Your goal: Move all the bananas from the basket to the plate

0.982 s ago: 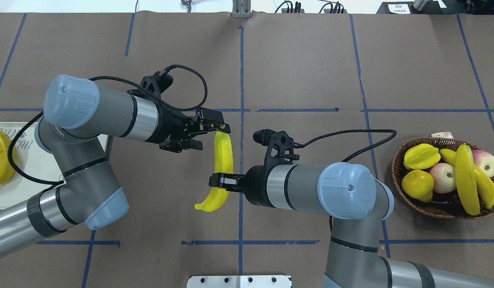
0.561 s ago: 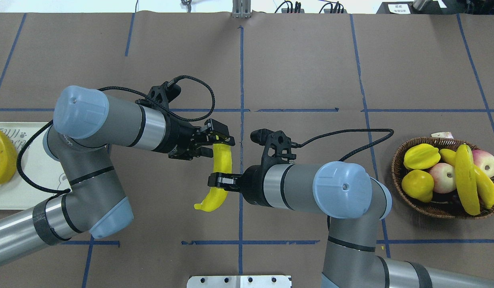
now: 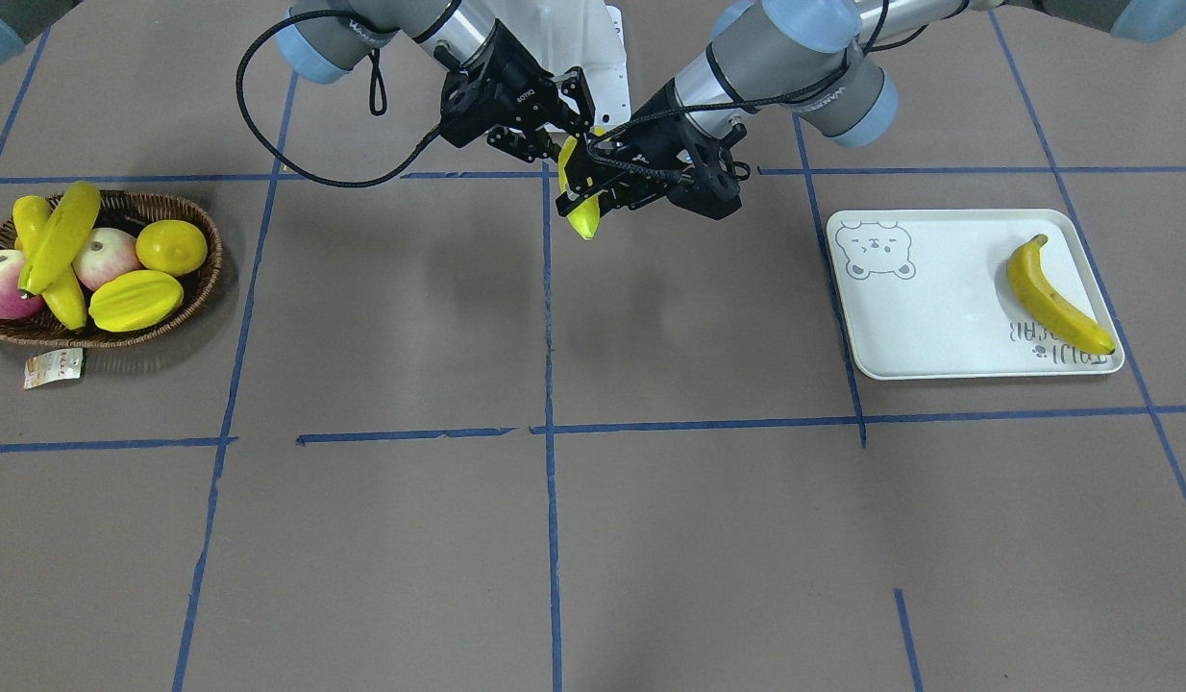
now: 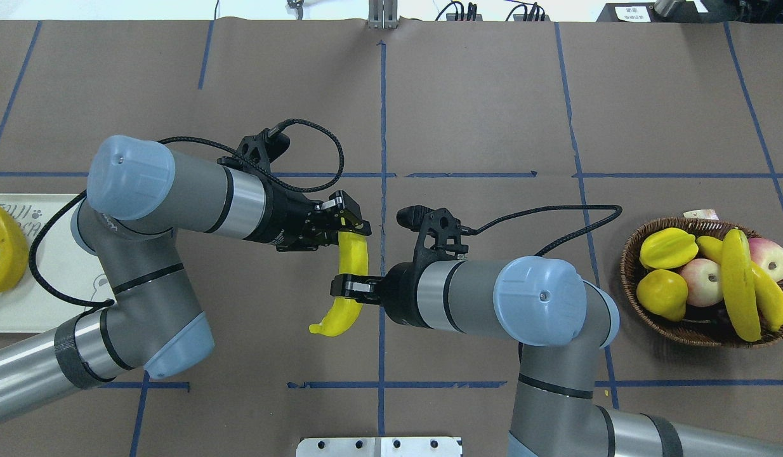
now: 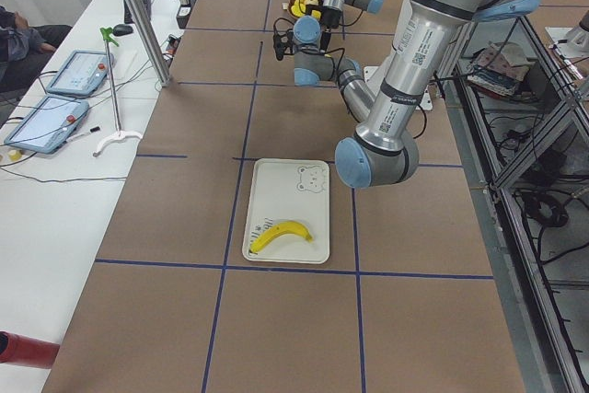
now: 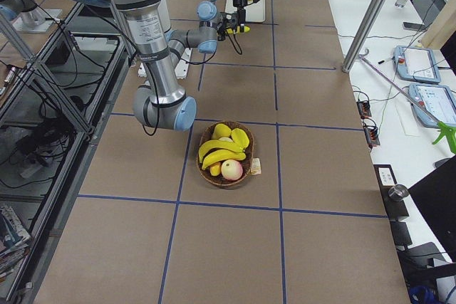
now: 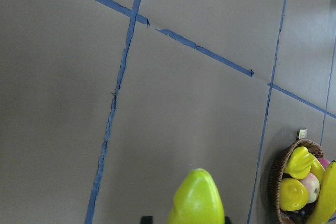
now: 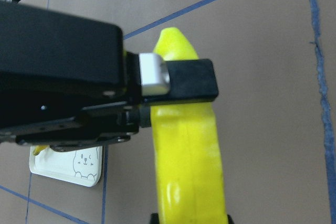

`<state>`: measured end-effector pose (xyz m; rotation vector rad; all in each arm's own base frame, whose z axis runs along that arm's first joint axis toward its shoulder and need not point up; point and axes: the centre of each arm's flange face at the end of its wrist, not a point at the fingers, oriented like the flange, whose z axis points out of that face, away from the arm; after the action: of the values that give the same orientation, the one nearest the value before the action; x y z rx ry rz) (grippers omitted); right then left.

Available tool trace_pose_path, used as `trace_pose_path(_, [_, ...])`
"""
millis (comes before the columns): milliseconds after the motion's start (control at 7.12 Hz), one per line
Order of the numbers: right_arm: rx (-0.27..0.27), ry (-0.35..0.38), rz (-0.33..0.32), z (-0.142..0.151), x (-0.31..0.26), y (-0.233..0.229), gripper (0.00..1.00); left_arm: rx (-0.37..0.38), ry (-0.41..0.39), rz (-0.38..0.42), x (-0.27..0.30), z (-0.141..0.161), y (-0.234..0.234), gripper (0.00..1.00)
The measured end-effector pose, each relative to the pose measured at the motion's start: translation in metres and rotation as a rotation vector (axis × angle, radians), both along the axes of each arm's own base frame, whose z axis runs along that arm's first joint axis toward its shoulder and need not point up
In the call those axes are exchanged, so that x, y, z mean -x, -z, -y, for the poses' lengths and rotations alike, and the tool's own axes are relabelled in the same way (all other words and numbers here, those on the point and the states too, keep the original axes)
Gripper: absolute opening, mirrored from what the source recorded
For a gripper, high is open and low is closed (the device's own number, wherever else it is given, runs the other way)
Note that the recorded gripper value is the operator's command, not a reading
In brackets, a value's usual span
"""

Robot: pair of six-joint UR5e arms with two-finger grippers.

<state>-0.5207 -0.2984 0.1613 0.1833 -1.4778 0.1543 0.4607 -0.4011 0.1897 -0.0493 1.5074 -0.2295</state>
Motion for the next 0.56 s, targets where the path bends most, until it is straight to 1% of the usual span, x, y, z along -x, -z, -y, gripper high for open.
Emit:
trace_pose_path(140, [0.0, 0.0, 0.0, 0.0, -0.0001, 0.0001, 0.07, 0.0, -0.002, 0.001, -0.0009, -0.0009, -0.0001, 0.36])
trace_pose_path(281, [0.0, 0.0, 0.001, -0.0001, -0.0002, 0.0002, 0.17, 0.0, -0.003, 0.001, -0.0012, -0.0013, -0.0001, 0.12])
trace_pose_path(421, [0.0, 0.0, 0.003, -0.0001, -0.0004, 0.0006, 0.7, 0.0, -0.003, 0.0, -0.0009, -0.0015, 0.0002, 0.0])
trace_pose_path(561, [0.0, 0.0, 0.006, -0.0001, -0.0007, 0.0013, 0.99, 0.0, -0.003, 0.001, -0.0006, -0.0016, -0.0003, 0.0])
